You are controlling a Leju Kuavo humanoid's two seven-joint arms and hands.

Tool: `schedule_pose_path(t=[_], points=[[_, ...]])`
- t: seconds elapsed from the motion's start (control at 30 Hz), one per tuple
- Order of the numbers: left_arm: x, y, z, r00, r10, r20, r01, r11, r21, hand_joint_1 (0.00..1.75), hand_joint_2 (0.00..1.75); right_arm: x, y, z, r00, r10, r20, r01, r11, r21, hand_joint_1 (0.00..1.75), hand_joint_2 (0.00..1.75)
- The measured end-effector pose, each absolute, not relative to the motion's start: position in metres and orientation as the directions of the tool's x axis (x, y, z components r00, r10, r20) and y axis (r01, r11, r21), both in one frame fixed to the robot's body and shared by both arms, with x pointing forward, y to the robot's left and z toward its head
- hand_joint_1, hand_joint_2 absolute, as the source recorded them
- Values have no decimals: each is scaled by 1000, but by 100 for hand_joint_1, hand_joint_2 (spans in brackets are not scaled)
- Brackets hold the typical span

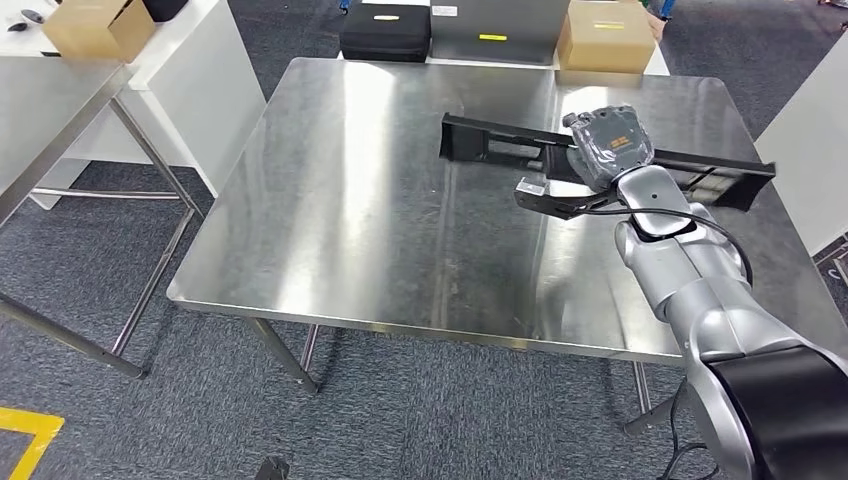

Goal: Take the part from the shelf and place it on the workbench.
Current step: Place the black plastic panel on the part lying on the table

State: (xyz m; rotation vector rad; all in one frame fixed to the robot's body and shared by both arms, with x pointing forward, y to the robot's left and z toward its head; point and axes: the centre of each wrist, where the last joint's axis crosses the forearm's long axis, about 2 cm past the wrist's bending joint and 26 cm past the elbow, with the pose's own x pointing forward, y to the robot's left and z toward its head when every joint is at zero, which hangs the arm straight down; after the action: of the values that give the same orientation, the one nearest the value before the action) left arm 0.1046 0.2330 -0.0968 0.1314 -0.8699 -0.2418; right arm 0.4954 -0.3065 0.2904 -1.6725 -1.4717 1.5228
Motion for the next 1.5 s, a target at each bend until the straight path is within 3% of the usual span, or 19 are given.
schedule_pose_path(t=[1.5], points=[[100, 236, -98, 705, -224, 672, 132, 974, 186, 0, 0, 498, -313, 298, -162, 884, -439, 403, -346, -847, 0, 0]])
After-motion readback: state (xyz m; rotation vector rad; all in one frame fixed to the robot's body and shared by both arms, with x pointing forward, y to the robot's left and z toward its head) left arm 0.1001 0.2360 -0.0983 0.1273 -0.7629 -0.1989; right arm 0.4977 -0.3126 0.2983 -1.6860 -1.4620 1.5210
